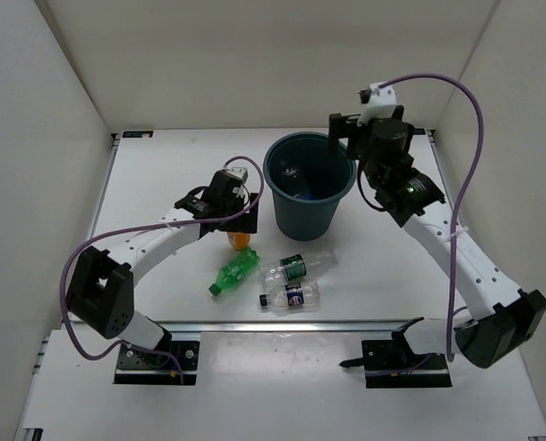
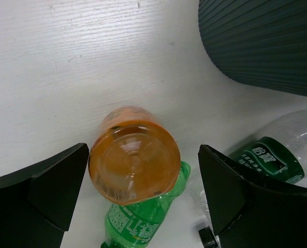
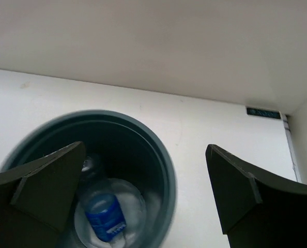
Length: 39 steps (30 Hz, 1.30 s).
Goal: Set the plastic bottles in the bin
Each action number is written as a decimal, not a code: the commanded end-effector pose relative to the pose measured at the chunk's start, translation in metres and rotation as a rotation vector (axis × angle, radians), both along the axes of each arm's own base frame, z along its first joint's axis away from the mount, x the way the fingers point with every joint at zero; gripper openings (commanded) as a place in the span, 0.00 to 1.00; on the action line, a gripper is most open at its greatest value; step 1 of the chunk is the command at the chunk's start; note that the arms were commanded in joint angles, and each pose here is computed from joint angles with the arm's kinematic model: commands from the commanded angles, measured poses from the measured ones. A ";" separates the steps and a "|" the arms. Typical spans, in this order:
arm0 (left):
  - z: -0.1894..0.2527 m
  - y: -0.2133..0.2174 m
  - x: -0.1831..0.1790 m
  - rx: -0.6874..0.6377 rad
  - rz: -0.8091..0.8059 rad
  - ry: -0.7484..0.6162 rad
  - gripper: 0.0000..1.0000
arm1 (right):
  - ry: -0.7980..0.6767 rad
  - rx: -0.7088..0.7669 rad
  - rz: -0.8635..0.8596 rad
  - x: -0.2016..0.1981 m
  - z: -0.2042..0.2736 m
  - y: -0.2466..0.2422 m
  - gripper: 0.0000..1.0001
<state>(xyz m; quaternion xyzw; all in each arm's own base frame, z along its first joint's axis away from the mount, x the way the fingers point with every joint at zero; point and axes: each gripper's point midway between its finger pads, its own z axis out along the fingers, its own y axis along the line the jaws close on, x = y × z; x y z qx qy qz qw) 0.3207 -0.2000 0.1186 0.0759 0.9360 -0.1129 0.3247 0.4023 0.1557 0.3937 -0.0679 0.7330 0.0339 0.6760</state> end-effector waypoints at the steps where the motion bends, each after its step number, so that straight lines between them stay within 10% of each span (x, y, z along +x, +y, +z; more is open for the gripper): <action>1: -0.002 -0.001 0.002 0.041 0.015 -0.015 0.99 | 0.029 0.072 -0.075 -0.015 -0.011 -0.032 0.99; 6: -0.012 0.008 0.002 0.089 0.048 0.001 0.94 | 0.069 0.139 -0.165 -0.039 -0.030 -0.075 0.99; 13: 0.013 0.006 0.008 0.048 0.057 -0.066 0.43 | 0.328 0.220 -0.335 -0.076 -0.127 -0.147 0.99; 23: 0.179 0.030 0.040 -0.025 0.166 -0.401 0.35 | 0.806 0.151 -0.380 -0.125 -0.277 -0.146 0.99; 29: 0.287 -0.041 0.043 -0.234 -0.038 -0.609 0.39 | 0.736 0.151 -0.342 -0.116 -0.267 -0.131 0.99; 35: 0.283 -0.115 0.058 -0.250 -0.178 -0.585 0.46 | 0.680 0.196 -0.337 -0.114 -0.244 -0.134 0.99; 39: 0.246 -0.130 0.064 -0.221 -0.170 -0.523 0.80 | 0.651 0.189 -0.348 -0.115 -0.231 -0.136 0.99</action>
